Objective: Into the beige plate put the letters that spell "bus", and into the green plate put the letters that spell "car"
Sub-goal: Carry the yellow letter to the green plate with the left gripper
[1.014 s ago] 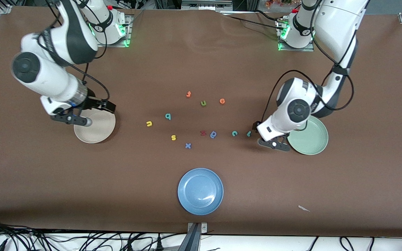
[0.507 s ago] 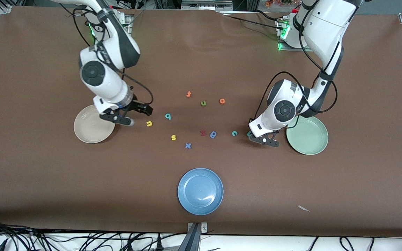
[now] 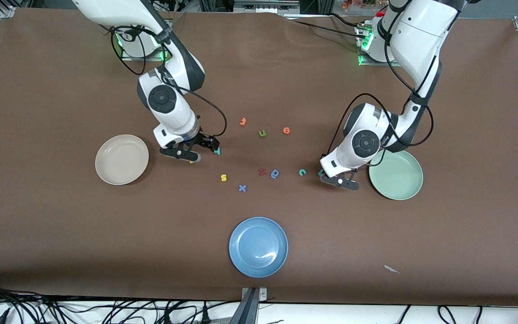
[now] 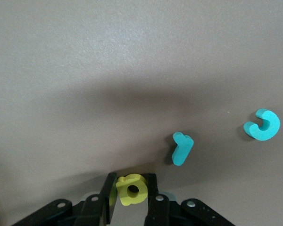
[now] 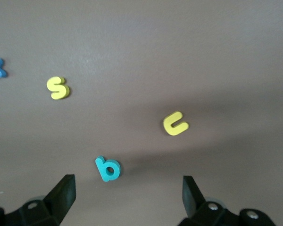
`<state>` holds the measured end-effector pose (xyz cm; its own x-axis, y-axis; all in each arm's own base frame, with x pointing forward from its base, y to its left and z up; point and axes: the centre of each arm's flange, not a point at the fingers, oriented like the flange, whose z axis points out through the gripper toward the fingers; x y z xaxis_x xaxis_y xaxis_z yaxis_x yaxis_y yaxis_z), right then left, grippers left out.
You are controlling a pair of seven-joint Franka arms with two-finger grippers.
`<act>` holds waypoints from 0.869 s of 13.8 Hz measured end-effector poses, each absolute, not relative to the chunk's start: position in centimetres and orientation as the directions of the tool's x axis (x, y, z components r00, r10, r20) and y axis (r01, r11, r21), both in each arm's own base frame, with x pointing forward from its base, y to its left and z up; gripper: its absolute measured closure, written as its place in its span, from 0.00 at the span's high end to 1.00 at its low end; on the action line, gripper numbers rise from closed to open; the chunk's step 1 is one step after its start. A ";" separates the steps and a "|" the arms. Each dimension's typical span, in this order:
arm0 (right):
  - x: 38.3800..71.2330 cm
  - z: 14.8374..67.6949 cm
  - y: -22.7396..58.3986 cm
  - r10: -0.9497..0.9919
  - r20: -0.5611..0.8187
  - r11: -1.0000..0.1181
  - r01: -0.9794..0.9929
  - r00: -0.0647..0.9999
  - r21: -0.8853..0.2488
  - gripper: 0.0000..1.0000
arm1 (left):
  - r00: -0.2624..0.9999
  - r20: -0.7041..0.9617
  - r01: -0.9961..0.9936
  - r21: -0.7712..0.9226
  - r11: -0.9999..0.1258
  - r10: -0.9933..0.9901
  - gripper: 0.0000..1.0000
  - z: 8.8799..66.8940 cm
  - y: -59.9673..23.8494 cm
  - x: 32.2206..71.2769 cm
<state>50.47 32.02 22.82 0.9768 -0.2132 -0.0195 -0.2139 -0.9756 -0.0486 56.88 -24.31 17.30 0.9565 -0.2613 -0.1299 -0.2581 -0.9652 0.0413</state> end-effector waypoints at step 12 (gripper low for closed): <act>49.1 17.0 34.2 -0.147 -0.026 -0.988 -0.148 0.989 -0.033 0.91 | 0.943 -0.147 -0.312 -0.064 -0.948 -0.300 0.30 26.1 -11.9 63.6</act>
<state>49.11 34.22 17.02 0.9887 -0.1475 -0.0261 -0.1483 -0.9884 -0.0330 63.59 -11.93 26.14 0.9426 -0.3000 -0.1469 -0.3117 -0.9480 -0.0641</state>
